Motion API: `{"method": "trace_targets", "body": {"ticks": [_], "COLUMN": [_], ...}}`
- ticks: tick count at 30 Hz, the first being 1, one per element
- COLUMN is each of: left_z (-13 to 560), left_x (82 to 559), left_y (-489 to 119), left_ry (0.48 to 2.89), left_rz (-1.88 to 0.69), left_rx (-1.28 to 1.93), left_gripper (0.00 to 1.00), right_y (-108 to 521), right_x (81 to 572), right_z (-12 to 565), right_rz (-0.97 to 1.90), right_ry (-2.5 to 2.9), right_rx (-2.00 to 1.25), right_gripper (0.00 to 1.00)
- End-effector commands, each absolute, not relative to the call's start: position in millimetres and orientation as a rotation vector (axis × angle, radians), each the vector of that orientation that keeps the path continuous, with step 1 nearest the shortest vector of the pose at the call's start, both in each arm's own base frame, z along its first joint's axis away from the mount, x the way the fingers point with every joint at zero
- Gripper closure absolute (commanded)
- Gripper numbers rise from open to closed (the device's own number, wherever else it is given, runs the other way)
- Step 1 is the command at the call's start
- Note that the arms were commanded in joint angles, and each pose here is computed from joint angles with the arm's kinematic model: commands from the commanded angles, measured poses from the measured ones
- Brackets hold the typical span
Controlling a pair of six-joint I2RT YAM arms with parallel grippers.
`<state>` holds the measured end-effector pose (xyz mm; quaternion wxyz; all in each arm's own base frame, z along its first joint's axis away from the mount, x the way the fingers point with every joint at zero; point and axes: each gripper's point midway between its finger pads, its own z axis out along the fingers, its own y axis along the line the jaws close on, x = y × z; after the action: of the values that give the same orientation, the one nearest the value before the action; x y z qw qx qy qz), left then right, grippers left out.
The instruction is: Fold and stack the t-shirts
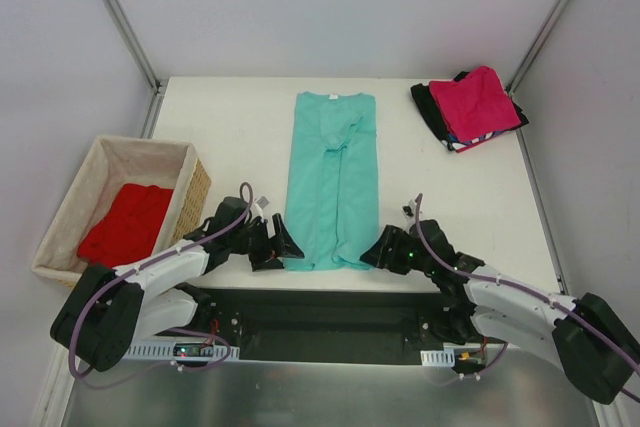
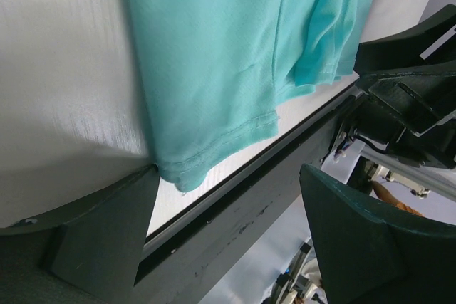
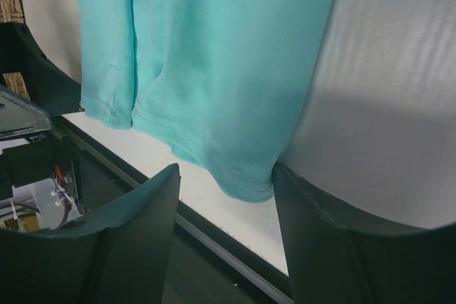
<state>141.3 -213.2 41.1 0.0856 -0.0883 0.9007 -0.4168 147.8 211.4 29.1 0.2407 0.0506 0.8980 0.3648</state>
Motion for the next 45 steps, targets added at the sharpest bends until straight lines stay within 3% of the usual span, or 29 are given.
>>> {"method": "trace_targets", "body": {"ticks": [1,7,27,37,42,45], "left_z": [17,15,17,12,9,9], "left_x": [116,110,117,117,114,114], "left_y": [-199,-197,-198,-195,-191,-189], "left_ry": [2.8,2.8,2.809,2.821,2.842,2.84], "left_rz": [-1.16,-1.156,-1.117,-1.081,-1.052,-1.033], "left_rx": [-0.311,-0.319,-0.313,-0.334,-0.346,-0.348], "left_gripper": [0.19,0.19,0.22,0.28,0.36,0.5], "right_y": [218,225,188,199,204,204], "right_x": [135,123,121,124,126,127], "right_z": [13,0,4,7,7,7], "right_rz": [0.933,0.895,0.767,0.783,0.795,0.794], "right_ry": [2.531,2.569,2.532,2.547,2.55,2.549], "right_rx": [0.129,0.117,0.164,0.149,0.142,0.147], "right_gripper": [0.42,0.45,0.45,0.45,0.46,0.46]}}
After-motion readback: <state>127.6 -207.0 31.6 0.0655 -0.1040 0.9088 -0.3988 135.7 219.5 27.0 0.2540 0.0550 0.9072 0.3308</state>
